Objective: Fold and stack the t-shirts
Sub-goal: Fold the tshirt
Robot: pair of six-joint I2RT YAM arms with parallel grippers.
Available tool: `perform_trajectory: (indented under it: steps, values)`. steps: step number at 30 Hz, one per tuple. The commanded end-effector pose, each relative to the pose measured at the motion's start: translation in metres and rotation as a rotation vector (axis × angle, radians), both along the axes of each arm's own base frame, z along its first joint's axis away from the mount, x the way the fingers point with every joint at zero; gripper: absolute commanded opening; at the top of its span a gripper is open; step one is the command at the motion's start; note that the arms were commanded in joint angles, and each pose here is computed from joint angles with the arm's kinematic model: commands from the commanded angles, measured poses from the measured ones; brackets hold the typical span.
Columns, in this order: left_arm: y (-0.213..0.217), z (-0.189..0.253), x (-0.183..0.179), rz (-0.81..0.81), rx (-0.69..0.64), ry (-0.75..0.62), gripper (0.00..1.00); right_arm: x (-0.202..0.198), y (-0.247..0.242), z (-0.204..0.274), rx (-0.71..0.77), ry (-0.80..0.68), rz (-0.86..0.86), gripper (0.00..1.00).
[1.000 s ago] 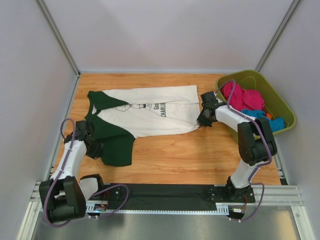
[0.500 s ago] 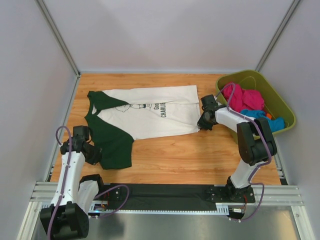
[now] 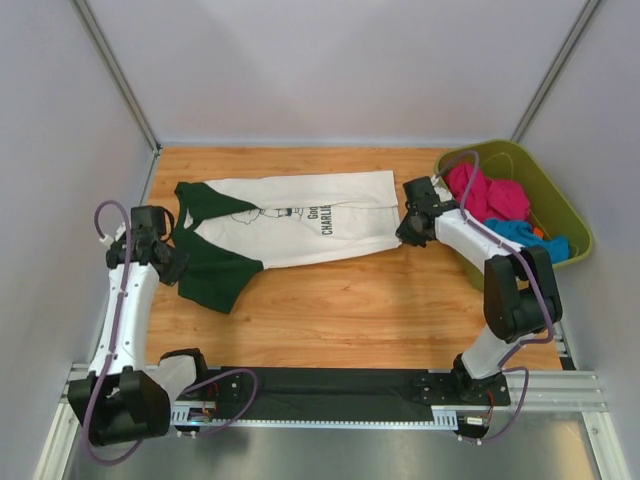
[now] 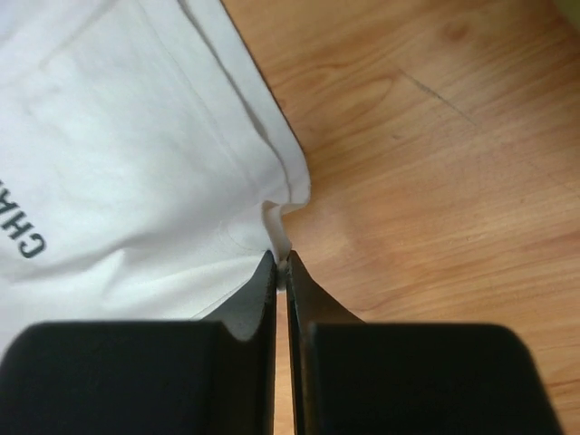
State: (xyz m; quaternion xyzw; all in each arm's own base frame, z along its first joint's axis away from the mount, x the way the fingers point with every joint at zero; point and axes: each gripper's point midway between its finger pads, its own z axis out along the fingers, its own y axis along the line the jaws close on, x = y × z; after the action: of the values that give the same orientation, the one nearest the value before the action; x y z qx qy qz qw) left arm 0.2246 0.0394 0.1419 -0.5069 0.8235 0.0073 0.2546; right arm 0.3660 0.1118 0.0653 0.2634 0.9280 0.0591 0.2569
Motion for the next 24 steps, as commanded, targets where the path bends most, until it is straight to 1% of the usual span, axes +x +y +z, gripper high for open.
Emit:
perform_trajectory:
  steps: [1, 4, 6, 9, 10, 13, 14, 15, 18, 24]
  values:
    - [0.011, 0.013, 0.029, -0.049, 0.067, -0.038, 0.00, 0.036, -0.004, 0.038, -0.040, -0.122, -0.025, 0.00]
    - [0.017, 0.029, 0.056, -0.070, 0.105, -0.071, 0.00, 0.052, 0.000, 0.048, -0.033, -0.148, -0.025, 0.00]
    - [0.020, 0.039, 0.070, -0.095, 0.136, -0.084, 0.00, 0.060, 0.005, 0.045, -0.027, -0.137, -0.021, 0.00]
    - [0.024, 0.059, 0.100, -0.129, 0.177, -0.121, 0.00, 0.075, 0.010, 0.048, -0.018, -0.151, -0.022, 0.00]
    - [0.025, 0.062, 0.107, -0.140, 0.186, -0.127, 0.00, 0.078, 0.011, 0.042, -0.023, -0.136, -0.023, 0.00]
    - [0.021, 0.072, 0.129, -0.196, 0.226, -0.145, 0.00, 0.089, 0.012, 0.048, -0.030, -0.141, -0.033, 0.00]
    - [0.021, 0.075, 0.137, -0.213, 0.241, -0.157, 0.00, 0.090, 0.012, 0.043, -0.035, -0.126, -0.035, 0.00]
    - [0.016, 0.077, 0.143, -0.257, 0.261, -0.158, 0.00, 0.095, 0.012, 0.048, -0.038, -0.139, -0.042, 0.00]
    - [0.014, 0.087, 0.169, -0.312, 0.321, -0.174, 0.00, 0.098, 0.007, 0.047, -0.066, -0.133, -0.060, 0.00]
    - [0.017, 0.103, 0.208, -0.365, 0.387, -0.217, 0.00, 0.096, -0.006, 0.044, -0.105, -0.119, -0.106, 0.00]
